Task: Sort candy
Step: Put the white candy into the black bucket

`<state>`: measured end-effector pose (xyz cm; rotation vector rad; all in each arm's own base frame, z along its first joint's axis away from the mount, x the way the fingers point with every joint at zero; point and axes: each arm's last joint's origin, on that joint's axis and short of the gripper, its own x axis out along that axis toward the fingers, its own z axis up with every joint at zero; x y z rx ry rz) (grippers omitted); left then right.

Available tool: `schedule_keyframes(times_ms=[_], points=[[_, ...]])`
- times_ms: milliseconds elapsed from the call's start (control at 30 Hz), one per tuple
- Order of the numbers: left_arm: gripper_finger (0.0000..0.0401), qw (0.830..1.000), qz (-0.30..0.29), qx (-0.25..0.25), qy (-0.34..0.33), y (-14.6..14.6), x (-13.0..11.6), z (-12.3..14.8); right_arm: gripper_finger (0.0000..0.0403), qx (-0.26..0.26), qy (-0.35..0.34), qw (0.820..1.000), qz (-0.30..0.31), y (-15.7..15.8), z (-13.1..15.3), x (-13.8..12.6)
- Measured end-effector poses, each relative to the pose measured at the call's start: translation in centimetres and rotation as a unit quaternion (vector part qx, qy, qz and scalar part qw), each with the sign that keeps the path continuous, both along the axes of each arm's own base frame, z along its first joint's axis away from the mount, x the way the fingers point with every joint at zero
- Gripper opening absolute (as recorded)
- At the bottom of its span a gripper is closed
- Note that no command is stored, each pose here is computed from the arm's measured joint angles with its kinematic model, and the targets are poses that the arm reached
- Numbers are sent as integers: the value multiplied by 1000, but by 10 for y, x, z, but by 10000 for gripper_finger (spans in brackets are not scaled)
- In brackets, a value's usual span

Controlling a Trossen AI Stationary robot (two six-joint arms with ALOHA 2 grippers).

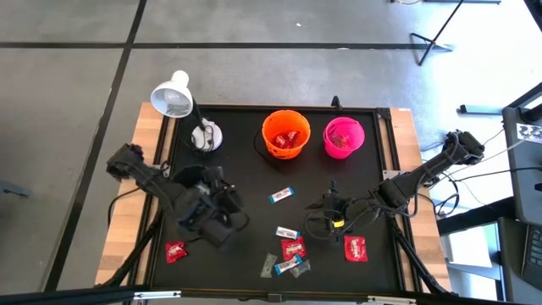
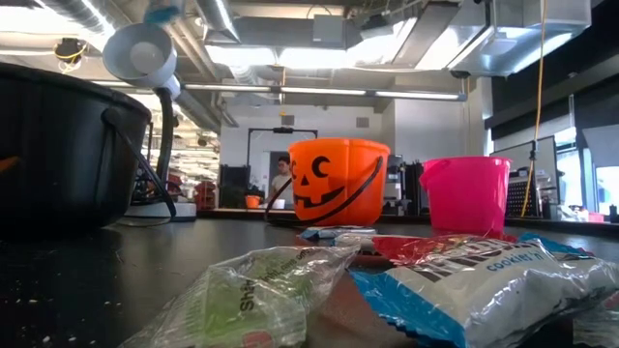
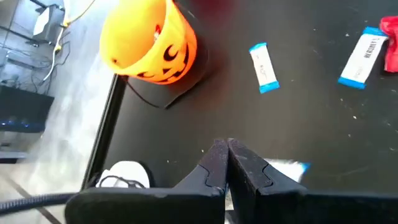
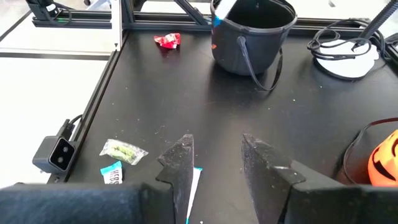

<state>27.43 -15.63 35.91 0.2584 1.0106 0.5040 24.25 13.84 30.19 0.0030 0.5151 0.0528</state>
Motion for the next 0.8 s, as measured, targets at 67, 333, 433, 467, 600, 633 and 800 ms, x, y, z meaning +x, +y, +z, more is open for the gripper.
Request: schedule_keyframes(times_ms=[67,333,433,467,600,633,800], points=[[0,1000,-1,-3,-7,-5,-8,0,134,0,0,1000,0,0,0,0],[0,998,19,13,-61,-6,-52,-12,134,2,-3,1000,0,0,1,0],[0,994,45,5,-99,5,-74,-19,134,2,-3,1000,0,0,1,0],[0,992,54,-3,-112,10,-81,-21,134,2,-3,1000,0,0,1,0],[0,982,83,-42,-166,26,-104,-26,134,2,-3,1000,0,0,0,0],[0,979,88,-51,-177,30,-109,-27,134,2,-3,1000,0,0,0,0],[0,977,121,-62,-165,49,-119,-39,134,2,-3,1000,0,0,0,0]])
